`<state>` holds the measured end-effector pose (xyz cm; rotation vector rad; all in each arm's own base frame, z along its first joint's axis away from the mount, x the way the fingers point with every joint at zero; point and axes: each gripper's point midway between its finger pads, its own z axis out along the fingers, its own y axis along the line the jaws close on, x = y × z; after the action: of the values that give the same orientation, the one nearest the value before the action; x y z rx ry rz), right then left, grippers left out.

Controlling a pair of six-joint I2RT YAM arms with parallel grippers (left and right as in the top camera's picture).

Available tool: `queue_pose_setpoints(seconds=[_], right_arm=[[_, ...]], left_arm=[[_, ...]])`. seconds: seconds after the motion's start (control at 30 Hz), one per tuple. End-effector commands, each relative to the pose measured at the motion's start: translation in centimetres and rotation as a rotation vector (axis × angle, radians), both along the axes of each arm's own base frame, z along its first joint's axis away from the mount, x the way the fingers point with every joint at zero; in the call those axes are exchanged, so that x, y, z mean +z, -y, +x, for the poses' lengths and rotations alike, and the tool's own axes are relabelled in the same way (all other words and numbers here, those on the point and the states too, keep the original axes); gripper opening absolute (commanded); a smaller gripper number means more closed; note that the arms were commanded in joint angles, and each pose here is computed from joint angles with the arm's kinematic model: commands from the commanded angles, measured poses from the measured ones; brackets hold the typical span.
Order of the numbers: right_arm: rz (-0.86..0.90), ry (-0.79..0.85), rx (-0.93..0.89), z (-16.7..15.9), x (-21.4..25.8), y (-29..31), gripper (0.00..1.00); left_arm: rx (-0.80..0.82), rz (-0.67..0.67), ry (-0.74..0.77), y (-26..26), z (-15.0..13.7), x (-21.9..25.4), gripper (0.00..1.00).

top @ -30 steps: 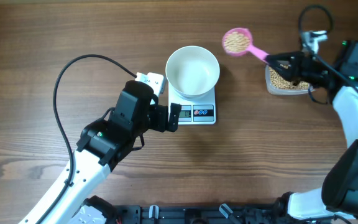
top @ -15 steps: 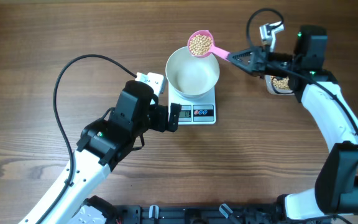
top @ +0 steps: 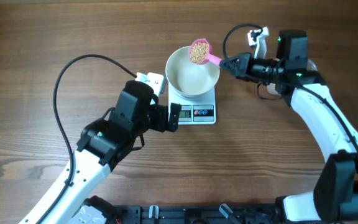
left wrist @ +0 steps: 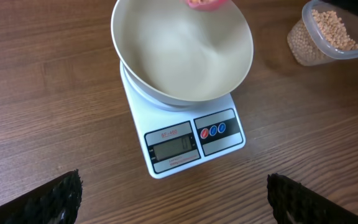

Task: Scoop item into bowl and weigh 150g on scale
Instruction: 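Tilt the scoop with the right gripper to pour soybeans into the bowl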

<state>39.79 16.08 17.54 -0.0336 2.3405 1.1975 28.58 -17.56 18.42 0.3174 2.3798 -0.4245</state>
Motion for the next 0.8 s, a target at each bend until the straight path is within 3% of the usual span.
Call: queue_pose_setpoints(seconds=[0.0,0.43,0.77], right_arm=[[-0.158,0.18,0.016,0.1,1.9,0.2,0.05],[-0.444,0.398,0.121,-0.5,1.4,-2.6,0.05],[-0.632,0.454,0.157,-1.0,0.6,-2.5,0.05]], left_arm=[[-0.012,-0.012,0.01,0.4,0.1,0.6,1.0],[-0.012,-0.012,0.01,0.4,0.1,0.6,1.0],[-0.012,-0.011,0.009,0.4,0.1,0.6,1.0]])
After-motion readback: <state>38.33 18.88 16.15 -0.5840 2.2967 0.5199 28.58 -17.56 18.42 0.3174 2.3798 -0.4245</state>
